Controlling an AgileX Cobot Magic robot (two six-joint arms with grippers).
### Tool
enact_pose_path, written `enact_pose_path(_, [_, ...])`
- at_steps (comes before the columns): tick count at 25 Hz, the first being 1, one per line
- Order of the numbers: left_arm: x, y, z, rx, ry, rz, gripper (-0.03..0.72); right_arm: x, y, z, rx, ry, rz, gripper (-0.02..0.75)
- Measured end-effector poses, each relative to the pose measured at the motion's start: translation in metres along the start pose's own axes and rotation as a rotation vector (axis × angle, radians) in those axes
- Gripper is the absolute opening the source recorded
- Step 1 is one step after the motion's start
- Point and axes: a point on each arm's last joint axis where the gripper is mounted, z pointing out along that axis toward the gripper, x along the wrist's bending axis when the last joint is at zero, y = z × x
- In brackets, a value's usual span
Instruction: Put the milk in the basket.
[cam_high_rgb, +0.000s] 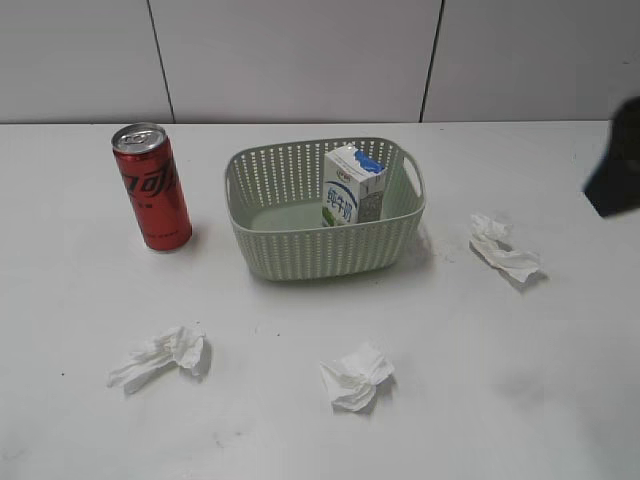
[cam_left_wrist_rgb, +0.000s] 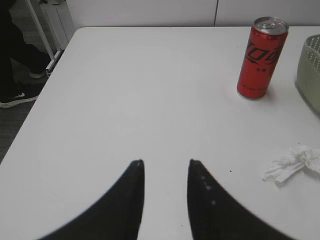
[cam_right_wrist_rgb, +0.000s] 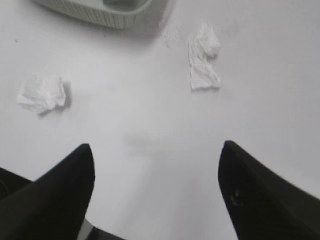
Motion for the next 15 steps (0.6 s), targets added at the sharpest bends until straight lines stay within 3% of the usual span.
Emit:
enact_pose_path(5, [0.0, 0.0, 0.0, 0.0, 0.0, 0.0, 0.221, -0.003, -0.071, 0.0, 0.062, -0.089, 0.047, 0.596])
enact_pose_path(11, [0.0, 0.0, 0.0, 0.0, 0.0, 0.0, 0.221, -0.002, -0.137, -0.007, 0.02, -0.098, 0.095, 0.596])
enact_pose_path(15, [0.0, 0.0, 0.0, 0.0, 0.0, 0.0, 0.221, -0.011, -0.172, -0.012, -0.03, -0.178, 0.231, 0.596])
